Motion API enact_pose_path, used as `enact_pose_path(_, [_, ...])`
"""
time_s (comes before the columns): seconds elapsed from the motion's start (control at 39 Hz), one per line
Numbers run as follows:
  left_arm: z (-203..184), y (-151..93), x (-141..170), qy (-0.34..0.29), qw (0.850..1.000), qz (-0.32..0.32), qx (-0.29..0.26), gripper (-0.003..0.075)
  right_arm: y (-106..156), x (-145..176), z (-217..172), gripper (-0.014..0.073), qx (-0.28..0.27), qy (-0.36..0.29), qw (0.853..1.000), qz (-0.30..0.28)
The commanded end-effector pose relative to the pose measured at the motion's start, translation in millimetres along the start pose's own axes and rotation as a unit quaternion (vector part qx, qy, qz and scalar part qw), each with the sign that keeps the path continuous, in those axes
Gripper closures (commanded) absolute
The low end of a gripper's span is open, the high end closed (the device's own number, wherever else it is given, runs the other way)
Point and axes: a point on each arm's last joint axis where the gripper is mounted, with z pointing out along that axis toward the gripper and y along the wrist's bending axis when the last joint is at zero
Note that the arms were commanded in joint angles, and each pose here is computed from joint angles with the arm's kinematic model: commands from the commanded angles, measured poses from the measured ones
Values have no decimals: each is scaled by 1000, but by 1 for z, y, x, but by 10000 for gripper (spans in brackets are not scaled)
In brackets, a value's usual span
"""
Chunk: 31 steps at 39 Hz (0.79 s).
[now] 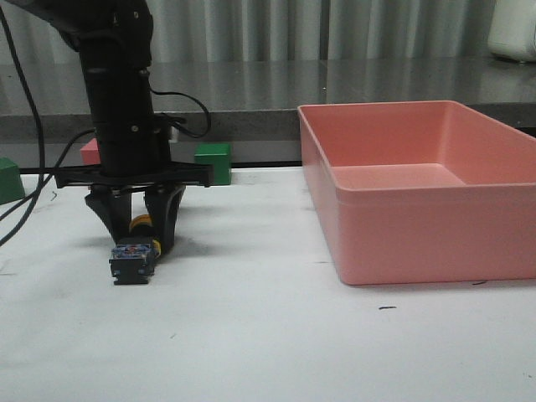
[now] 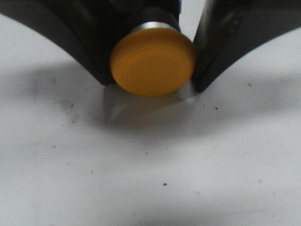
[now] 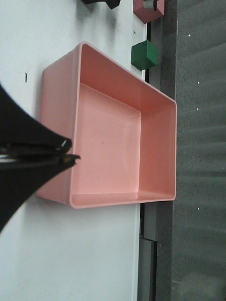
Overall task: Place and stand button with both arms
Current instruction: 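Lift the button with the left gripper and rotate it cap-up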
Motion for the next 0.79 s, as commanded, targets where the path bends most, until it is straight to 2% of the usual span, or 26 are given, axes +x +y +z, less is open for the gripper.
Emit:
enact_pose_path(0.0, [-34,-2,4,-20,1000,-1,6,482,1,-15,-2,655,-3,-49,999,-12])
enact_pose_path(0.28, [-55,-5,0,-51,999,4,10,481,1,-15,-2,655,-3,-49,999,-12])
enact_pose_path(0.44, [-89,-4,1,-120,993,8,6,481,1,-15,-2,655,-3,-49,999,-12])
enact_pose_path(0.61, [-143,7,14,-251,967,-12,-31,481,1,-15,-2,655,-3,-49,999,-12])
enact_pose_path(0.77, [-159,12,35,-319,947,3,-19,481,1,-15,-2,655,-3,-49,999,-12])
